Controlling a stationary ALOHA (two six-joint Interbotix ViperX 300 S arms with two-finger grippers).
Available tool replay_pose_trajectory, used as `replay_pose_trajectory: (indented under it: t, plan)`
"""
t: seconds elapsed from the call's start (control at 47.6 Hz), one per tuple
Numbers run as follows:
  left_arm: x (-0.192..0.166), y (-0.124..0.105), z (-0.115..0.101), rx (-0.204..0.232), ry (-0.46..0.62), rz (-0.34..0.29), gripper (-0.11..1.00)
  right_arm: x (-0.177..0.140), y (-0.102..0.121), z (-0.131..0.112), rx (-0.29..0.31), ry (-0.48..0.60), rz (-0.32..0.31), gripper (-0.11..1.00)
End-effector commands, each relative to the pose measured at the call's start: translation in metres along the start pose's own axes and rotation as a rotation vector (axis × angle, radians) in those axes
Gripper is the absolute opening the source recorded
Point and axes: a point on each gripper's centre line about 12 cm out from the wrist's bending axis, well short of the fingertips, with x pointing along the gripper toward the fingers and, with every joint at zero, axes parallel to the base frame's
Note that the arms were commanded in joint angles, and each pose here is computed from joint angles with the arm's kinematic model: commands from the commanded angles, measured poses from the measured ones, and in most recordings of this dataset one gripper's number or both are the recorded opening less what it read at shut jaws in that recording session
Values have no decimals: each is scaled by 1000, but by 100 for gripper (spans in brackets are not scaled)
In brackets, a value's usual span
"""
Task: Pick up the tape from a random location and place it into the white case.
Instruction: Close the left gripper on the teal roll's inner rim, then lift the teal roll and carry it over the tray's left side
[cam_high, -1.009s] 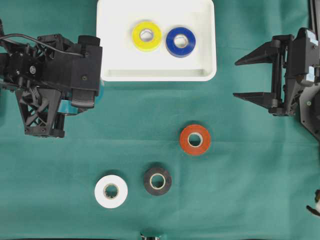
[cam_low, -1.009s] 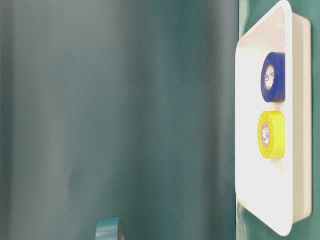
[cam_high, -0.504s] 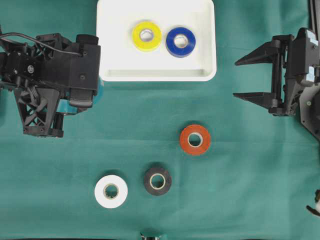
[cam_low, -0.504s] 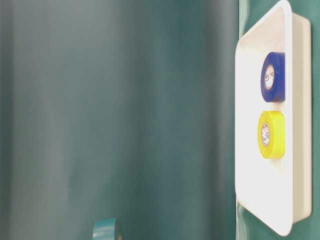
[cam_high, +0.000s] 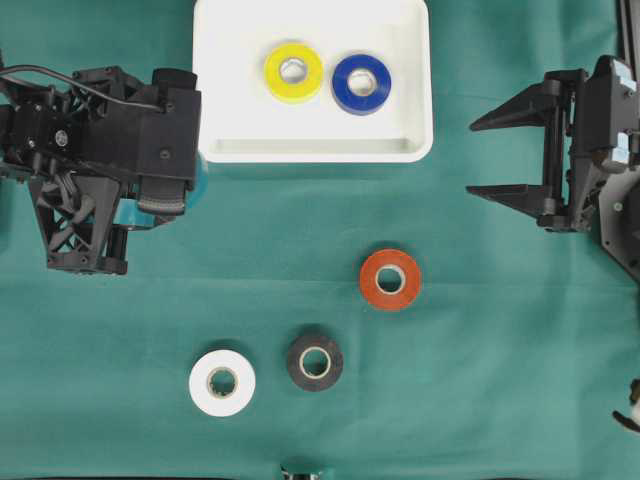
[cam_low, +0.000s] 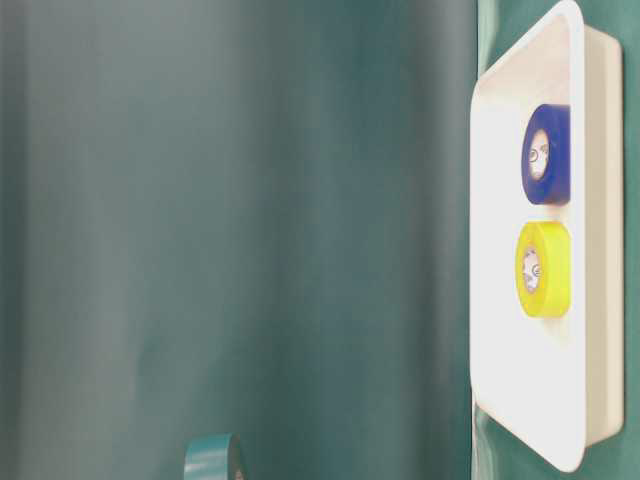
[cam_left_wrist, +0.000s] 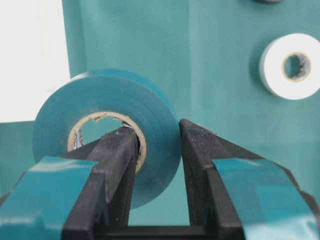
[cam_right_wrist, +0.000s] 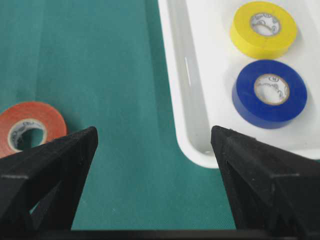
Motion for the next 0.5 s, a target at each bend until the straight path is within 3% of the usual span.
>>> replay_pose_trajectory:
  t: [0.0,0.483]
  plan:
    - [-13,-1,5,4,-46,-2,22,-1,1,11,3,-29,4,90]
    - [-12,0,8,3,-74,-2,22,-1,1,10,3,-24,2,90]
